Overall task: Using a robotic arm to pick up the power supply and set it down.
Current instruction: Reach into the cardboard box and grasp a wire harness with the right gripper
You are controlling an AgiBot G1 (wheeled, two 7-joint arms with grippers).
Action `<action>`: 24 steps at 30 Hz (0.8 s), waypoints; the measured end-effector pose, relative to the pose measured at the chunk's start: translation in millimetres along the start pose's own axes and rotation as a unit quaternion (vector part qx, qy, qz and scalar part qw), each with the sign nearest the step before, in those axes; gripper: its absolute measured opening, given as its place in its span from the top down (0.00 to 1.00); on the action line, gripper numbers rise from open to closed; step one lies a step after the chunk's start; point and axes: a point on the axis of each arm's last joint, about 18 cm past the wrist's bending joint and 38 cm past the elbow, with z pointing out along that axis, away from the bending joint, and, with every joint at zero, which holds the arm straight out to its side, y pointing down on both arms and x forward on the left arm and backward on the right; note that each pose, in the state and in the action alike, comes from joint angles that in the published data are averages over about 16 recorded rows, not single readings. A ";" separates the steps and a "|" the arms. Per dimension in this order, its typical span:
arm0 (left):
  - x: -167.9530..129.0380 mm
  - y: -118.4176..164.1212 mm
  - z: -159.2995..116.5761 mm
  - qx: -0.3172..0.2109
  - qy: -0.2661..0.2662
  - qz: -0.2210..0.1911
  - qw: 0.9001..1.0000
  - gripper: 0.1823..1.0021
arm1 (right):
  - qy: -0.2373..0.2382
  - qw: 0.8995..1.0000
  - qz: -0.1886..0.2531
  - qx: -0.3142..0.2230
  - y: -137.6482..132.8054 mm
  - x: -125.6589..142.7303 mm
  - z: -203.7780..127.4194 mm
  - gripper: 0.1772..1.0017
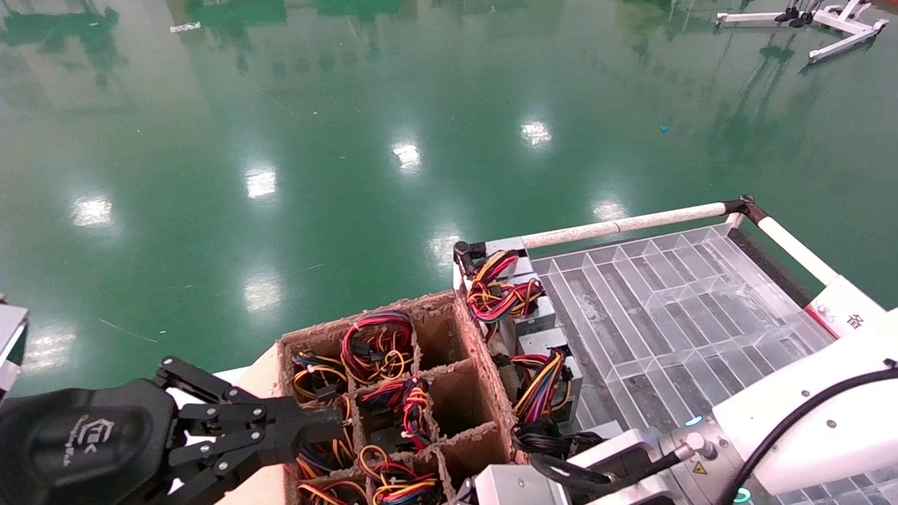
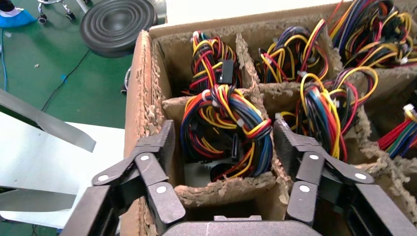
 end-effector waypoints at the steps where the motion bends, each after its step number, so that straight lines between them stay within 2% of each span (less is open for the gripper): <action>1: 0.0 0.0 0.0 0.000 0.000 0.000 1.000 0.99 | 0.000 1.000 0.000 -0.001 0.7 0.3 -0.1 0.27; 14: 0.0 0.0 0.0 0.000 0.000 0.000 1.000 0.95 | 0.001 1.000 0.002 -0.008 11.7 0.5 -2.1 0.62; 24: 0.0 0.0 0.0 0.000 0.000 0.000 1.000 0.80 | 0.004 1.000 0.015 0.011 15.6 -3.2 -8.5 0.84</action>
